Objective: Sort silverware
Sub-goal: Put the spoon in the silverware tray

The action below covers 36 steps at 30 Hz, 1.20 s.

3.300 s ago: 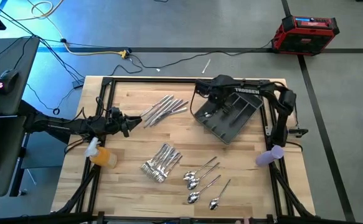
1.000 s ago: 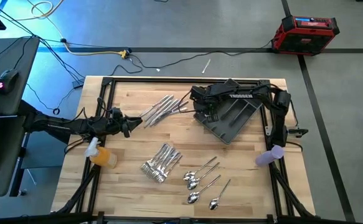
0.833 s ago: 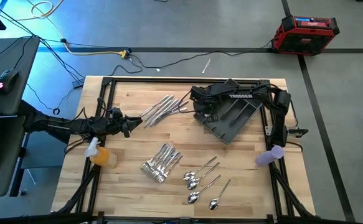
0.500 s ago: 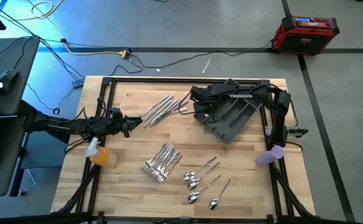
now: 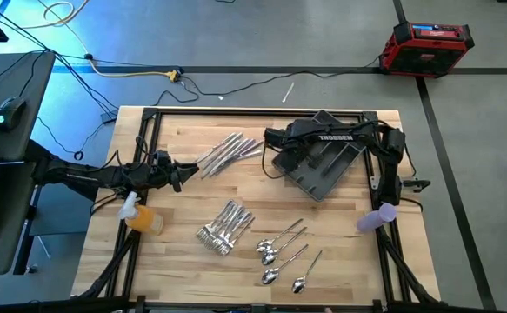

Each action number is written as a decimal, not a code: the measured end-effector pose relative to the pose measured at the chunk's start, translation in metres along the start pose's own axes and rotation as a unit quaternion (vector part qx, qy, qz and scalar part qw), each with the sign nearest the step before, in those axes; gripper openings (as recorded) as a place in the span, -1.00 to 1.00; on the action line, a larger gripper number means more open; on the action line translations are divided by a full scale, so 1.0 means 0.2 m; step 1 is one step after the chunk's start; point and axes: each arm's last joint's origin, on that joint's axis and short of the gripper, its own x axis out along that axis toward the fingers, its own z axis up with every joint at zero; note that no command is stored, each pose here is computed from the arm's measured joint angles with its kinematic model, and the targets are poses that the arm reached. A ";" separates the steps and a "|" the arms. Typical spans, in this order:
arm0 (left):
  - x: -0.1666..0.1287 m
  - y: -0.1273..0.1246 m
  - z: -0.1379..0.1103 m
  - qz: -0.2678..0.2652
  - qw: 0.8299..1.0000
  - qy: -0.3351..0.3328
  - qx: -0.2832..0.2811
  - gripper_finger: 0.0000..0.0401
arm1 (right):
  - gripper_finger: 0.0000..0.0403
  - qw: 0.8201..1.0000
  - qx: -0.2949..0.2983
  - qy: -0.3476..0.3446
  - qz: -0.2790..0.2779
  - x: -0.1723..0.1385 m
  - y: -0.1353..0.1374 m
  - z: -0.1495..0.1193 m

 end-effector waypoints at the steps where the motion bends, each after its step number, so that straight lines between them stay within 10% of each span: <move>1: 0.00 0.00 0.00 0.000 1.000 0.000 0.000 -0.41 | -1.00 1.000 -0.022 0.000 -0.002 0.00 0.00 0.01; 9: 0.00 0.00 0.00 0.000 1.000 0.000 0.000 -0.41 | -1.00 0.992 -0.123 -0.002 -0.019 0.04 0.01 0.04; 25: 0.00 0.00 0.00 0.000 1.000 0.000 0.000 -0.41 | -0.50 0.988 0.042 0.071 -0.130 -0.02 -0.10 0.03; 36: 0.00 0.00 0.00 0.000 1.000 0.000 0.000 -0.41 | -0.44 0.961 0.232 -0.111 0.102 -0.05 0.02 -0.01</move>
